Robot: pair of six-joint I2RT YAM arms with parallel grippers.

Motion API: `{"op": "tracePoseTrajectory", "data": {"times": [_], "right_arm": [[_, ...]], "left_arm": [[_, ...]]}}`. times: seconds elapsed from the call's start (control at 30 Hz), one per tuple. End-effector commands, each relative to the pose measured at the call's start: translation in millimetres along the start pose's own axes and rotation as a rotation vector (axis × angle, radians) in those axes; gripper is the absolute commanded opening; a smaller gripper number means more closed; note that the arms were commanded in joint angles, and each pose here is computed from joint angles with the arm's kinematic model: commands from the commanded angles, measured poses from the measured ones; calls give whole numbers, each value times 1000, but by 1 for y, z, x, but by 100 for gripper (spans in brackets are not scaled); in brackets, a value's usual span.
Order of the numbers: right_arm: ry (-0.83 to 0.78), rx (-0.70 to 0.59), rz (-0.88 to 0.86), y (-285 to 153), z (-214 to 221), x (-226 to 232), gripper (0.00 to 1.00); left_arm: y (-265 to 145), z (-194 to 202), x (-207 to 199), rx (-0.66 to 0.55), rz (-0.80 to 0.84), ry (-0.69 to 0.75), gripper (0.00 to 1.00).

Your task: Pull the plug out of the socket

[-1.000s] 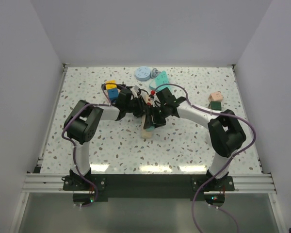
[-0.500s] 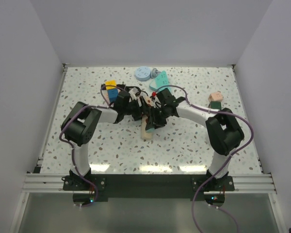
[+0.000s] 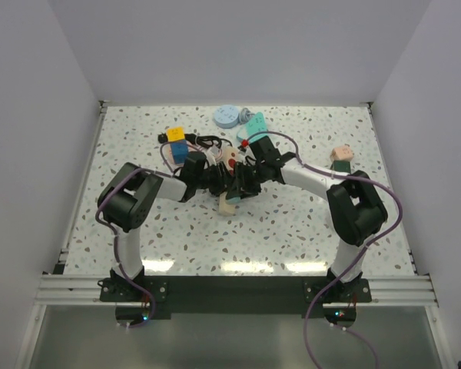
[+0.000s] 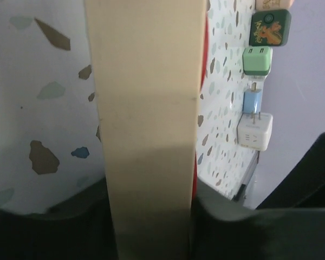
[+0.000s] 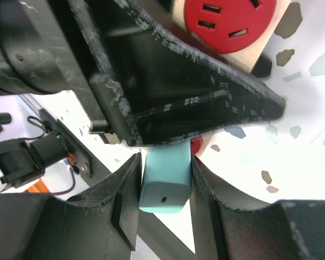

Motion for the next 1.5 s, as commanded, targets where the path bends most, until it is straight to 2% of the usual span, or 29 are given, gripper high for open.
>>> {"op": "tracePoseTrajectory", "data": {"times": [0.0, 0.07, 0.1, 0.17, 0.37, 0.5, 0.67, 0.8, 1.0, 1.1, 1.2, 1.23, 1.33, 1.37, 1.47], "right_arm": [[-132, -80, -209, -26, -20, 57, 0], [-134, -93, -205, -30, -21, 58, 0], [-129, -94, -194, -30, -22, 56, 0], [-133, -100, -184, -31, -23, 56, 0], [-145, -108, -93, -53, -30, 35, 0], [-84, -55, -34, -90, -31, -3, 0], [-109, 13, 49, -116, -29, -19, 0], [-88, -19, -38, -112, -30, -4, 0], [-114, 24, -33, -86, -11, 10, 0], [-116, -51, 18, -96, -17, 11, 0], [-81, -186, 198, -113, -39, -18, 0], [-66, -257, 311, -121, -50, -34, 0], [69, -335, 493, -143, -65, -81, 0], [171, -390, 556, -157, -73, -104, 0], [318, -421, 658, -175, -74, -146, 0]], "left_arm": [[7, 9, -3, 38, 22, 27, 32], [8, 10, -5, 44, 28, 37, 21], [8, 9, -7, 43, 32, 42, 10], [8, 9, -7, 43, 34, 42, 0], [7, 10, -2, 51, 3, 53, 0], [9, 13, 10, 75, -57, 82, 0], [13, 14, 24, 103, -119, 95, 0], [16, 15, 25, 112, -122, 93, 0], [19, 11, 24, 110, -121, 85, 0], [18, 7, 17, 95, -101, 84, 0], [14, 2, 8, 69, -72, 89, 0], [13, -1, 3, 57, -55, 98, 0], [11, -6, -6, 35, -21, 108, 0], [9, -7, -9, 35, -7, 107, 0], [7, -9, -17, 34, 21, 117, 0]]}}
Point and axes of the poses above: each gripper's point midway between its finger pads, its own y axis out along the fingers, its own x axis along the line the jaws close on, z = x × y, the point moved 4 cm from there along -y, back along the fingers, and after that the axes turned 11 degrees about y, right-handed, at the moved point
